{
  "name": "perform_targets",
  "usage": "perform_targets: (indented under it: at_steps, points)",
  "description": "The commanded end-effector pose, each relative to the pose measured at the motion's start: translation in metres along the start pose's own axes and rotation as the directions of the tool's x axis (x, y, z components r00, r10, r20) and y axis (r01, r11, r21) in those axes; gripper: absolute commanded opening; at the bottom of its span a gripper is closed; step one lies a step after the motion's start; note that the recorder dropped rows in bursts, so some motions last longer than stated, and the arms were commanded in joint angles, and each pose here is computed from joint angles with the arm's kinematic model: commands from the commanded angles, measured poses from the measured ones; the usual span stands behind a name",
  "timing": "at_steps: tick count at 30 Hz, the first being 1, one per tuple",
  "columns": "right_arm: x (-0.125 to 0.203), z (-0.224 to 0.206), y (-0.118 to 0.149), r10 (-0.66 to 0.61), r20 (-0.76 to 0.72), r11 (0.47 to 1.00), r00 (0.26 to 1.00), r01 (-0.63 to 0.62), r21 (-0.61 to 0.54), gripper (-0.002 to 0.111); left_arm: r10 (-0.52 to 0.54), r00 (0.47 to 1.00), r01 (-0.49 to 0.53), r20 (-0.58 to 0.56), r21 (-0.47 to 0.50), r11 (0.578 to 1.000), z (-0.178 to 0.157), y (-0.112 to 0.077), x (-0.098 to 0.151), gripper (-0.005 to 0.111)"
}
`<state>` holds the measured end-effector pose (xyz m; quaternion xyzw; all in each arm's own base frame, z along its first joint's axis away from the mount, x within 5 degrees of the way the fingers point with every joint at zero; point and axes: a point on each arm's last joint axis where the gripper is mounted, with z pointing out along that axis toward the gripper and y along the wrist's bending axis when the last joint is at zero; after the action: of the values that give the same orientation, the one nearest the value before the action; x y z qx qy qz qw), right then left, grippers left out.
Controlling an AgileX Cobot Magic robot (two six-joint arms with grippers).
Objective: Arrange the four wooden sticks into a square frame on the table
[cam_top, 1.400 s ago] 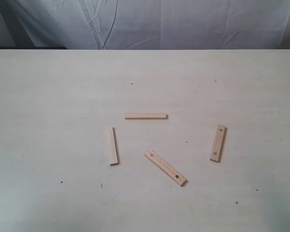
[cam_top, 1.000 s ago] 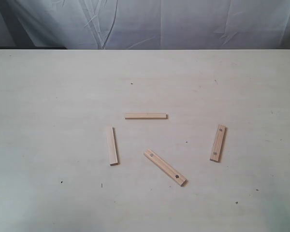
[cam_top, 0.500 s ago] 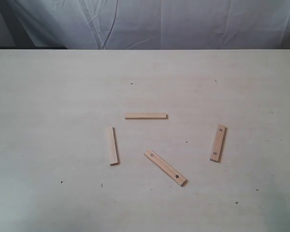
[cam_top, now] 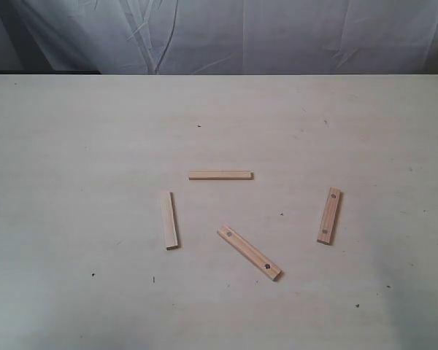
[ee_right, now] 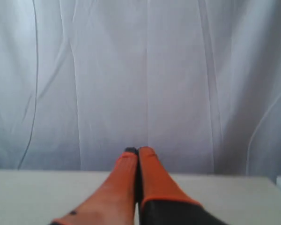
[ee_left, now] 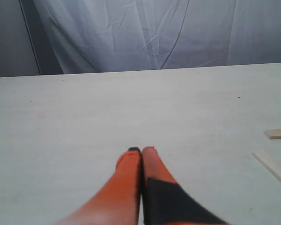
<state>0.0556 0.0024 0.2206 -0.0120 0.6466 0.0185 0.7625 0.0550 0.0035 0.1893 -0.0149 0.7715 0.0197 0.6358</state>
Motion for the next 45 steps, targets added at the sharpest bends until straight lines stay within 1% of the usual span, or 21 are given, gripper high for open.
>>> perform_targets:
  at_steps: [1, 8, 11, 13, 16, 18, 20, 22, 25, 28, 29, 31, 32, 33, 34, 35, 37, 38, 40, 43, 45]
  points:
    - [-0.017, -0.002, 0.000, -0.001, 0.187, 1.000, 0.982, 0.001, 0.002, 0.000, 0.002, 1.000, -0.002, 0.013, -0.002, 1.000, 0.000, 0.000, 0.000, 0.000]
    - [-0.021, -0.003, 0.000, 0.007, 0.238, 1.000, 0.971, -0.008, 0.002, 0.000, 0.002, 1.000, -0.002, 0.013, -0.002, 1.000, 0.000, 0.000, 0.000, 0.000]
    - [-0.020, -0.003, -0.002, 0.074, 0.221, 0.997, 0.973, -0.077, 0.008, -0.001, 0.002, 1.000, -0.002, 0.013, -0.002, 1.000, 0.000, 0.000, 0.000, 0.000]
    - [-0.019, -0.001, -0.003, 0.163, 0.151, 0.986, 0.975, -0.167, 0.014, -0.001, 0.002, 1.000, -0.002, 0.013, -0.002, 1.000, 0.000, 0.000, 0.000, 0.000]
    - [-0.032, 0.008, 0.001, 0.179, -0.070, 0.984, 0.981, -0.179, 0.012, -0.001, 0.002, 1.000, -0.002, 0.013, -0.002, 1.000, 0.000, 0.000, 0.000, 0.000]
    - [-0.044, 0.020, 0.003, 0.177, -0.219, 0.984, 0.959, -0.179, 0.013, -0.001, 0.002, 1.000, -0.002, 0.013, -0.002, 1.000, 0.000, 0.000, 0.000, 0.000]
    - [-0.054, 0.039, 0.005, 0.178, -0.395, 0.983, 0.901, -0.184, 0.022, -0.001, 0.002, 1.000, -0.002, 0.013, -0.002, 1.000, 0.000, 0.000, 0.000, 0.000]
    - [-0.054, 0.063, 0.006, 0.173, -0.544, 0.983, 0.821, -0.182, 0.039, -0.001, 0.002, 1.000, -0.002, 0.013, -0.002, 1.000, 0.000, 0.000, 0.000, 0.000]
    - [-0.044, 0.097, 0.006, 0.177, -0.659, 0.982, 0.731, -0.178, 0.065, -0.001, 0.002, 1.000, -0.002, 0.013, -0.002, 1.000, 0.000, 0.000, 0.000, 0.000]
    - [-0.022, 0.124, 0.006, 0.218, -0.716, 0.973, 0.663, -0.200, 0.112, -0.001, 0.002, 1.000, -0.002, 0.013, -0.002, 1.000, 0.000, 0.000, 0.000, 0.000]
    - [-0.017, 0.130, 0.006, 0.251, -0.711, 0.966, 0.657, -0.221, 0.137, -0.001, 0.002, 1.000, -0.002, 0.013, -0.002, 1.000, 0.000, 0.000, 0.000, 0.000]
    - [-0.002, 0.143, 0.007, 0.341, -0.730, 0.936, 0.593, -0.284, 0.206, -0.001, 0.004, 1.000, -0.004, 0.013, -0.003, 1.000, 0.000, 0.000, 0.000, 0.000]
    - [0.007, 0.148, 0.009, 0.360, -0.757, 0.927, 0.545, -0.297, 0.228, -0.001, 0.004, 1.000, -0.004, 0.013, -0.003, 1.000, 0.000, 0.000, 0.000, 0.000]
    - [0.013, 0.152, 0.011, 0.360, -0.789, 0.926, 0.499, -0.296, 0.235, -0.001, 0.004, 1.000, -0.004, 0.013, -0.003, 1.000, 0.000, 0.000, 0.000, 0.000]
    - [0.021, 0.159, 0.016, 0.345, -0.835, 0.927, 0.428, -0.293, 0.233, -0.001, 0.004, 1.000, -0.004, 0.013, -0.003, 1.000, 0.000, 0.000, 0.000, 0.000]
    - [0.025, 0.164, 0.020, 0.329, -0.860, 0.930, 0.390, -0.291, 0.224, -0.001, 0.004, 1.000, -0.004, 0.013, -0.003, 1.000, 0.000, 0.000, 0.000, 0.000]
    - [0.033, 0.181, 0.034, 0.298, -0.894, 0.934, 0.334, -0.294, 0.202, -0.001, 0.004, 1.000, -0.004, 0.013, -0.003, 1.000, 0.000, 0.000, 0.000, 0.000]
    - [0.033, 0.190, 0.040, 0.295, -0.898, 0.933, 0.325, -0.299, 0.198, -0.001, 0.004, 1.000, -0.004, 0.013, -0.003, 1.000, 0.000, 0.000, 0.000, 0.000]
    - [0.041, 0.206, 0.058, 0.274, -0.920, 0.938, 0.279, -0.290, 0.191, -0.001, 0.004, 1.000, -0.004, 0.013, -0.003, 1.000, 0.000, 0.000, 0.000, 0.000]
    - [0.058, 0.224, 0.079, 0.262, -0.946, 0.949, 0.192, -0.231, 0.215, -0.001, 0.004, 1.000, -0.004, 0.013, -0.003, 1.000, 0.000, 0.000, 0.000, 0.000]
    - [0.072, 0.234, 0.089, 0.298, -0.945, 0.944, 0.131, -0.186, 0.272, -0.001, 0.002, 1.000, -0.002, 0.011, -0.002, 1.000, 0.000, 0.000, 0.000, 0.000]
